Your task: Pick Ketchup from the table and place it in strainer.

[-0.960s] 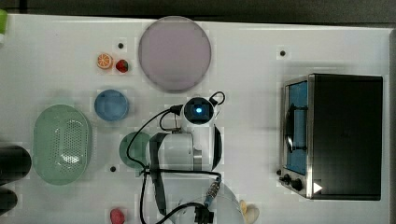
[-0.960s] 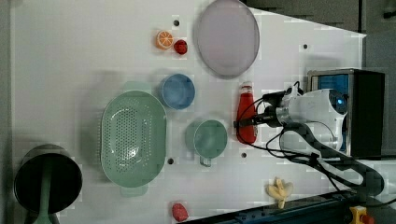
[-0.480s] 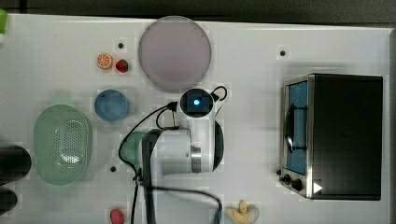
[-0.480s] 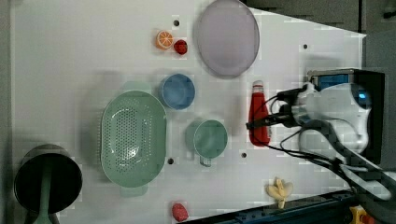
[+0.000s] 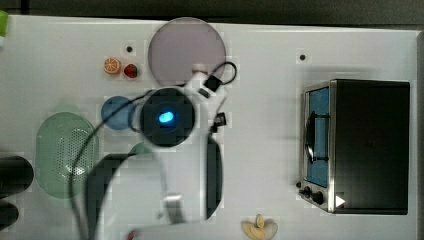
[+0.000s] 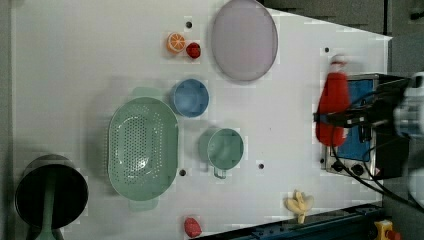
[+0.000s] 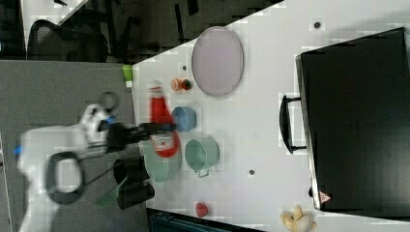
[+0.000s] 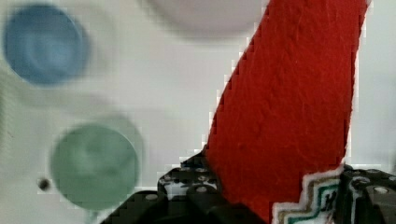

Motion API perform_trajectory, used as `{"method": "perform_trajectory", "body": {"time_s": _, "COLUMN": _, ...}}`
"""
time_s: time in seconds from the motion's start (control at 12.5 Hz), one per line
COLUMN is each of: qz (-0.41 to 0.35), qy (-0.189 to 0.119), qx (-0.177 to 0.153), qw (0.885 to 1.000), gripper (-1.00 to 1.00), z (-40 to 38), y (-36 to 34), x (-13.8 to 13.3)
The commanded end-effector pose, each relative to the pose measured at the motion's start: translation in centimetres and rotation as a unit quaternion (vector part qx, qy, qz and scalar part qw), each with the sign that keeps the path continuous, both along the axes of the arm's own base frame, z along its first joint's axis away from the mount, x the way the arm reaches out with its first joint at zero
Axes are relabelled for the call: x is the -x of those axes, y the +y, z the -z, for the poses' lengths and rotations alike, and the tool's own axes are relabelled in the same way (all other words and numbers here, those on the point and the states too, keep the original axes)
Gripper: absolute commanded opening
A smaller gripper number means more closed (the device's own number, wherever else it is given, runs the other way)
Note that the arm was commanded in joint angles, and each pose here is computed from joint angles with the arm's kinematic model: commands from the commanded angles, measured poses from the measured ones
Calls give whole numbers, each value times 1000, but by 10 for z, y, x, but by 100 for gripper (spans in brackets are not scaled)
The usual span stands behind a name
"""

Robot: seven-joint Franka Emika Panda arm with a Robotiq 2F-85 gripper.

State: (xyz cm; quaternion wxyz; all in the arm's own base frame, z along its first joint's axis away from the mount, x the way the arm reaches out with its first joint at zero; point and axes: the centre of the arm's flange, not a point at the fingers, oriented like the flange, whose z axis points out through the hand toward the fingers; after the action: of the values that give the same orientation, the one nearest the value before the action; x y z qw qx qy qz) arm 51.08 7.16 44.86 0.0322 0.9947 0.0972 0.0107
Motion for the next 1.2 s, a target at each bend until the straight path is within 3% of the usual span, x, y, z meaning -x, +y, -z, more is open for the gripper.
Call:
{"method": "perform_trajectory", "body": {"time_s": 0.08, "qz": 31, "qy": 24, "qx": -14, "qw": 999, "gripper": 25, "z": 15, "y": 101, "x": 21}}
{"method": "perform_trajectory", "body": {"time_s": 0.32, "qz": 88, "qy": 31, "qx": -44, "qw": 995, "gripper": 25, "z": 35, "y": 184, "x": 42}}
{"method": "perform_trajectory", "body": {"time_s": 0.56, "qz": 91, "qy": 16, "qx": -89, "qw": 992, "gripper": 25, "z": 63, "y": 254, "x": 56}}
{"method": "perform_trajectory", "body": {"time_s": 0.72, "qz": 99, "qy": 22, "qx": -117, "qw": 988, "gripper": 25, "z": 87, "y": 284, "x": 65}}
{"method": "perform_trajectory", "body": {"time_s": 0.96, "qz": 72, "qy": 49, "qx": -132, "qw": 987, "gripper": 25, "z": 131, "y": 318, "x": 82}}
{"method": "perform_trajectory", "body": {"time_s": 1.2, "qz": 64, "qy": 46, "qx": -152, "qw": 985, "gripper": 25, "z": 171, "y": 336, "x": 89}}
